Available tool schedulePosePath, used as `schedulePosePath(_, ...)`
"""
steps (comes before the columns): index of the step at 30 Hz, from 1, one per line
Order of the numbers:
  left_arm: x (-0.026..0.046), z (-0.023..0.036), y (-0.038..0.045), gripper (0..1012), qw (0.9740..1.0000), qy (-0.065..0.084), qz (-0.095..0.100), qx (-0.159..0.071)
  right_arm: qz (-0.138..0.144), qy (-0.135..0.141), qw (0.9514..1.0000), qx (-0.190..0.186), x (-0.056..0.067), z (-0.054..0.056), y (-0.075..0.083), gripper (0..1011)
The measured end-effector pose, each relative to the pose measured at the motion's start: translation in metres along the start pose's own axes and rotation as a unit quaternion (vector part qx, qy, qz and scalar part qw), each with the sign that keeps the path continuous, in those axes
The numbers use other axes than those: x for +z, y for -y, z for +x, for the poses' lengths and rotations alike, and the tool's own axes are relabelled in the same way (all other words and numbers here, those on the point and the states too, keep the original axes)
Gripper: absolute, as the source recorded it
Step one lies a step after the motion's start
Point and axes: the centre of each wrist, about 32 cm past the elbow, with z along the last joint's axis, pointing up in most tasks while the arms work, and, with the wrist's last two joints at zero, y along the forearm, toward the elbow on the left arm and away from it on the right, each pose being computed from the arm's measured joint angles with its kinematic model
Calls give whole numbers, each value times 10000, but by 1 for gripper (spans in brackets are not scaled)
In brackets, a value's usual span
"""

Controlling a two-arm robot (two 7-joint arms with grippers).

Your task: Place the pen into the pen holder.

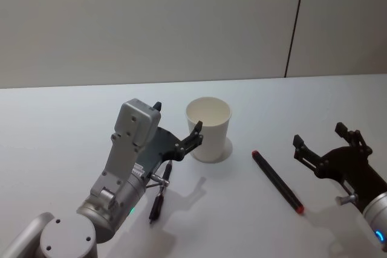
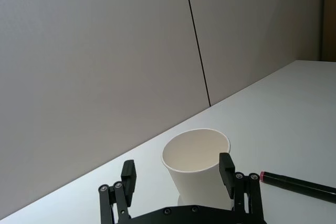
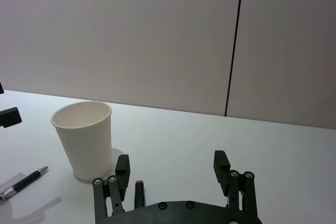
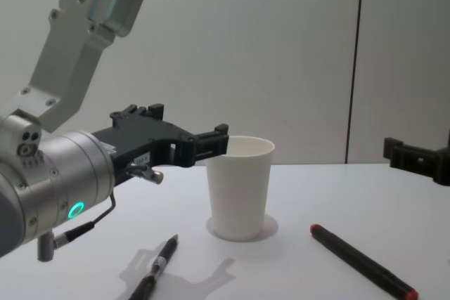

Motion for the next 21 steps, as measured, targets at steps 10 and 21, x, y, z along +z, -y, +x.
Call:
schedulePosePath(10,0,0,0,1005,10000,0,0,0,-282,-17,9996,-62,61,-105,-118,1002)
schedulePosePath(21,0,0,0,1005,10000,0,1,0,-910,-109,9958,-43,88,-126,-360,1002)
